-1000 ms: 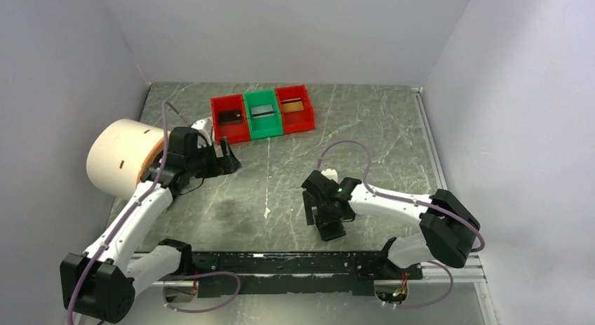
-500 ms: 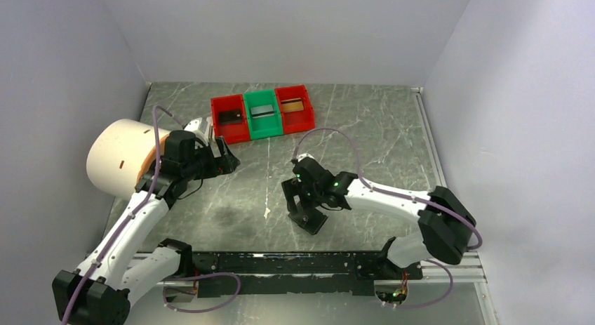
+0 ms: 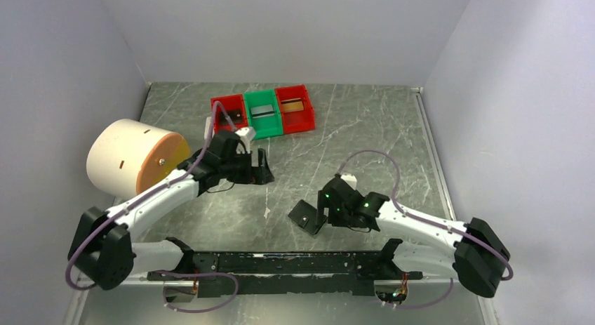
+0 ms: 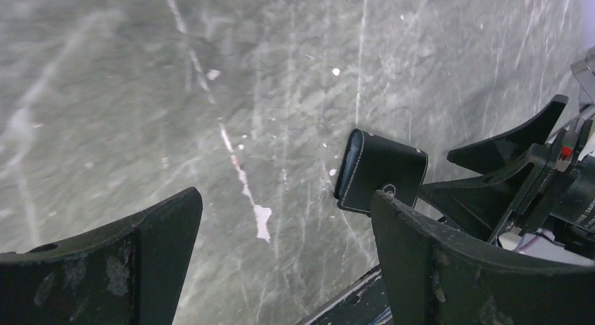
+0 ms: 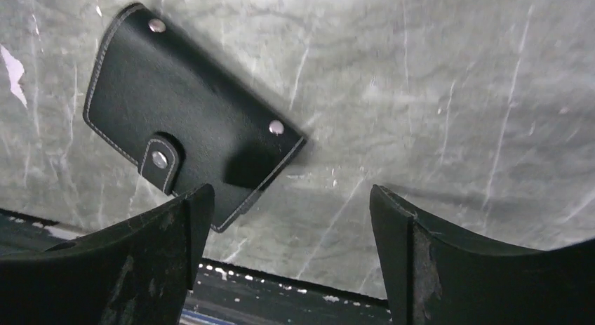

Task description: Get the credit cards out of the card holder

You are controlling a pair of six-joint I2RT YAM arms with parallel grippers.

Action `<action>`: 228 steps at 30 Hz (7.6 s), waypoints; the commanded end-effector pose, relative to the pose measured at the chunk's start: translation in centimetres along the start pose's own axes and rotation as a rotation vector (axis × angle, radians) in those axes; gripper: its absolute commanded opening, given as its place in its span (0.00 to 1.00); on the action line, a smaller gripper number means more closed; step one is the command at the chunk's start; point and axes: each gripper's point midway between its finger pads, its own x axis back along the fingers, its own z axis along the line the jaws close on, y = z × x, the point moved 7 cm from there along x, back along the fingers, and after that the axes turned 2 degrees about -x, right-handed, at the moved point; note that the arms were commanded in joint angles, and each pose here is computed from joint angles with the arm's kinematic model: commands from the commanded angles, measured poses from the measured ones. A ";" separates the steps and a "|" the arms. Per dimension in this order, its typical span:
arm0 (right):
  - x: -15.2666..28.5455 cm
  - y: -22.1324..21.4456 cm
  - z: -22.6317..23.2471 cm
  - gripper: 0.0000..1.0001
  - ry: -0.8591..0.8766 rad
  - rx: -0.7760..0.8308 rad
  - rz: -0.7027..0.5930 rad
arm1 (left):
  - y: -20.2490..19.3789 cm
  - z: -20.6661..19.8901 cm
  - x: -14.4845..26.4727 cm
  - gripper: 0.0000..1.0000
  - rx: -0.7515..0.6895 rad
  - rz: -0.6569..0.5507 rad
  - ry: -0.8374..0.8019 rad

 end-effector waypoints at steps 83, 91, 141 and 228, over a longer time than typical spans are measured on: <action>-5.5 1.6 11.9 0.55 -0.185 0.233 0.005 | -5.8 1.5 0.5 0.68 0.251 -0.121 0.089; -5.0 1.3 11.9 0.37 -0.104 0.207 0.008 | -5.9 -0.1 -0.6 0.72 0.150 -0.040 -0.075; -4.5 3.0 5.7 0.31 0.073 -0.073 0.030 | -8.8 -1.7 -5.0 0.46 0.063 0.183 -0.007; -5.7 2.5 2.9 0.00 0.124 -0.131 0.074 | -6.8 -2.9 -3.3 0.72 0.136 0.092 -0.018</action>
